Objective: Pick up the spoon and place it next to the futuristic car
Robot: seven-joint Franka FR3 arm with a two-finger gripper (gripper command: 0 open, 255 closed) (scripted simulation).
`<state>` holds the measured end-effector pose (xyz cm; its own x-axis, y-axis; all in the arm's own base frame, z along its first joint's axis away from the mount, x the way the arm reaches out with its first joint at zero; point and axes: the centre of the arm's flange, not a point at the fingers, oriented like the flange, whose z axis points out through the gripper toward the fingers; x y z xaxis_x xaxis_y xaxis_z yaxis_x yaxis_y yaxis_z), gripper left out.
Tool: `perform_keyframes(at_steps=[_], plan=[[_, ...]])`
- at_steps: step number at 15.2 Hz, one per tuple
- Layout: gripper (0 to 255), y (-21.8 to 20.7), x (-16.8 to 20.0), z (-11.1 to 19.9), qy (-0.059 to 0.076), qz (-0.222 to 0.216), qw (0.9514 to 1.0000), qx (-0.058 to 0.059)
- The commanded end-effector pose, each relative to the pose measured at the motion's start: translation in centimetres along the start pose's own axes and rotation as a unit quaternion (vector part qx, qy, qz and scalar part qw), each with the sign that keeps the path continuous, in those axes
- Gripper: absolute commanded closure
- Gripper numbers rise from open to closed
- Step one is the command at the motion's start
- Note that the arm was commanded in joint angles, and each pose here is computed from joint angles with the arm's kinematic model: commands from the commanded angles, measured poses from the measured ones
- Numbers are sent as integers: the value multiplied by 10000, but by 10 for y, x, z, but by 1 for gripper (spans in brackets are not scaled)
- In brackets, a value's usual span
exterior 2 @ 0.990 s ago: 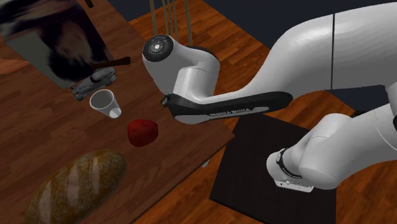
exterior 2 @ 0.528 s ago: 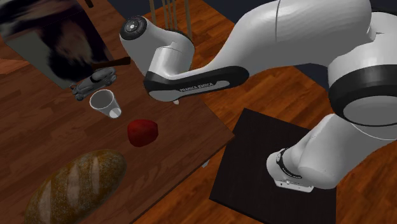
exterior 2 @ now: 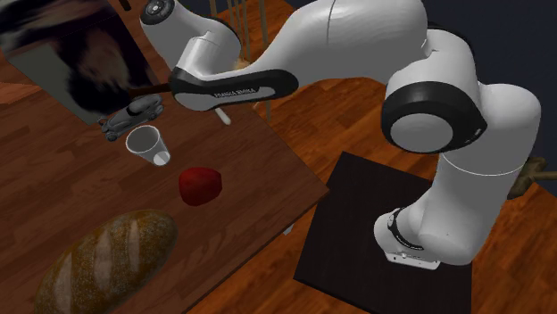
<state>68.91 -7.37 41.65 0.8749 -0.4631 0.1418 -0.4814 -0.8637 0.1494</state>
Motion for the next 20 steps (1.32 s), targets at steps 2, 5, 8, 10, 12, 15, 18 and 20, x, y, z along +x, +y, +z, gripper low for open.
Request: perform_keyframes(at_steps=[2,5,8,10,12,15,18,20], plan=[[255,-2,42,6,-1,2,10000,-5],[255,-5,82,12,-1,2,10000,-5],[255,-7,96,19,-1,2,10000,-5],[255,-8,94,29,-1,2,10000,-5],[255,-10,93,39,-1,2,10000,-5],[255,-12,91,55,-1,2,10000,-5],[255,-14,88,71,-1,2,10000,-5],[255,-16,87,81,-1,2,10000,-5]])
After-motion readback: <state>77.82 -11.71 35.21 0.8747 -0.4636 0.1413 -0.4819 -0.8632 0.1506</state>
